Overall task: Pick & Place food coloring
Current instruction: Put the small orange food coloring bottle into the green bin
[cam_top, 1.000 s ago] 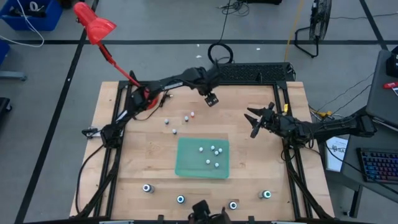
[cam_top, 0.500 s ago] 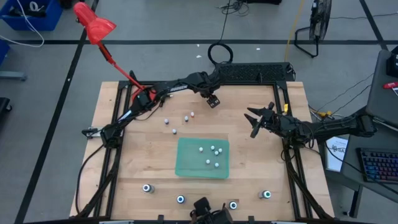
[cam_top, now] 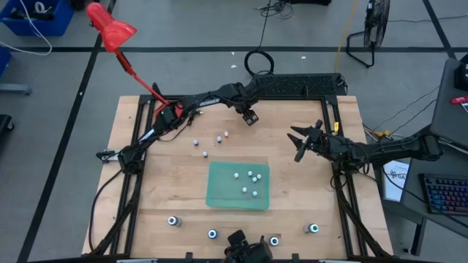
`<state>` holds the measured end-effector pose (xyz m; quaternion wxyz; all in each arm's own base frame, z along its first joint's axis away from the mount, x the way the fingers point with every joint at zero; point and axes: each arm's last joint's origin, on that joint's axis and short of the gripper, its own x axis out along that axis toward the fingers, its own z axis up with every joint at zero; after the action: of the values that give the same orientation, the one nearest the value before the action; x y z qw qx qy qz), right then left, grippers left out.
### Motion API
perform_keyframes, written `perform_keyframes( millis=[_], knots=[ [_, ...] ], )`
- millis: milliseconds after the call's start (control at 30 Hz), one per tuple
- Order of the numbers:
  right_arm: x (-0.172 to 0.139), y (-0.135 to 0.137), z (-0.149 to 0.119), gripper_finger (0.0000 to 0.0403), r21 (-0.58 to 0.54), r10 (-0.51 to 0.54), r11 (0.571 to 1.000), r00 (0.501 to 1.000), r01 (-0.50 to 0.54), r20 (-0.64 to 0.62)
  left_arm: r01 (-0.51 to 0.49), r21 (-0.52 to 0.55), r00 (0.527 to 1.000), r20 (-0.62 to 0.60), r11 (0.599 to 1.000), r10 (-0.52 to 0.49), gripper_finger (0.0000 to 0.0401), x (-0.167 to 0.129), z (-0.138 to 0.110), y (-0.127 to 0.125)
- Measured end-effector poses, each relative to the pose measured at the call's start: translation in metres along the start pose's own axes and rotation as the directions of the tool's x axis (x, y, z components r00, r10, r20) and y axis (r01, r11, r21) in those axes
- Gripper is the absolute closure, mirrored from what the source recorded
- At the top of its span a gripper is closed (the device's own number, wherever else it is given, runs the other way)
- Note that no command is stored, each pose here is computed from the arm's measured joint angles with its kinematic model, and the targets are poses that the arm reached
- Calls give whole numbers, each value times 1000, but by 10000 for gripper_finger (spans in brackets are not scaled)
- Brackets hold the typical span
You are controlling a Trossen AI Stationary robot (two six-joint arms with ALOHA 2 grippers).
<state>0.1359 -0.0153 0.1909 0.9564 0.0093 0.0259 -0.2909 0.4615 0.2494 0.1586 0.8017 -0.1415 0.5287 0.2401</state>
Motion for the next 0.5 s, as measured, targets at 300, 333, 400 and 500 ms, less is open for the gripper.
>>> perform_keyframes(
  millis=[300,333,400,500],
  knots=[
    [0,0,0,261,2,0,1000,1000,0,3,32,-22,999,-2,999,-32,195,0,0,4],
    [0,0,0,261,2,0,1000,1000,0,3,40,-32,999,-2,999,-40,191,0,0,5],
    [0,0,0,261,3,0,1000,1000,0,3,61,-50,998,-3,997,-62,182,0,0,9],
    [0,0,1,261,16,0,1000,1000,0,7,84,-66,996,-5,994,-85,171,1,0,14]
  ],
)
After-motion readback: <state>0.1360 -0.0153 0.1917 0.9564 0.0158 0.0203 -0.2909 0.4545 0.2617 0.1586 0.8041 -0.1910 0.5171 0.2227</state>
